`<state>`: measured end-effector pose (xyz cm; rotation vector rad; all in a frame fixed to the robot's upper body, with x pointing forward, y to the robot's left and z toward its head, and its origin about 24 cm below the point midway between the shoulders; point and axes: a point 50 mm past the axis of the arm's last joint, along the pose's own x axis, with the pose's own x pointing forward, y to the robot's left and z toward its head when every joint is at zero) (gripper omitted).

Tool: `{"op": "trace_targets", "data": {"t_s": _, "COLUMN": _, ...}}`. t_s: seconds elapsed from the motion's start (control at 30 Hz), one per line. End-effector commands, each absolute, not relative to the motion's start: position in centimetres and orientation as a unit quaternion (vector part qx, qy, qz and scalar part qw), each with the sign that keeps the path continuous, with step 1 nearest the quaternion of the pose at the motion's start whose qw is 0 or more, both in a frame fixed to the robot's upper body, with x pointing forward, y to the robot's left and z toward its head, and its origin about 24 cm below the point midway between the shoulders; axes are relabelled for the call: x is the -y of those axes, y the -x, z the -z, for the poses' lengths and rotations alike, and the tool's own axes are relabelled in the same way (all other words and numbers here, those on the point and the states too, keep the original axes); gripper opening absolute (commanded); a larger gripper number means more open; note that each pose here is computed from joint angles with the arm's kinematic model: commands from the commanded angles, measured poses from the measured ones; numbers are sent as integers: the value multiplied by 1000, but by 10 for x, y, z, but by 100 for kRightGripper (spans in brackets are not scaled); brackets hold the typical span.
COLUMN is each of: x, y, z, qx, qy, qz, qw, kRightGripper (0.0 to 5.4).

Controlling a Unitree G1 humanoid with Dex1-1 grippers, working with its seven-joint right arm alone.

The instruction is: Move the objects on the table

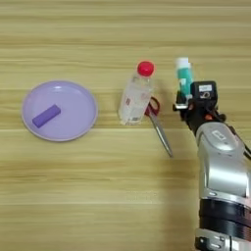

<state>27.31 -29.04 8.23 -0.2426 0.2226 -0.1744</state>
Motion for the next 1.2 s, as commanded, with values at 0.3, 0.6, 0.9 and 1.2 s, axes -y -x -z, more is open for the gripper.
{"op": "trace_targets", "data": {"t_s": 0.3, "x": 306, "y": -295, "z": -87, "qx": -89, "qy": 148, "qz": 105, "qw": 979, "kRightGripper": 167}}
{"op": "trace_targets", "data": {"t_s": 0.6, "x": 305, "y": -296, "z": -82, "qx": -100, "qy": 147, "qz": 97, "qw": 979, "kRightGripper": 167}}
{"op": "trace_targets", "data": {"t_s": 0.9, "x": 303, "y": -296, "z": -75, "qx": -118, "qy": 153, "qz": 86, "qw": 977, "kRightGripper": 167}}
{"op": "trace_targets", "data": {"t_s": 1.2, "x": 301, "y": -296, "z": -66, "qx": -139, "qy": 155, "qz": 75, "qw": 975, "kRightGripper": 167}}
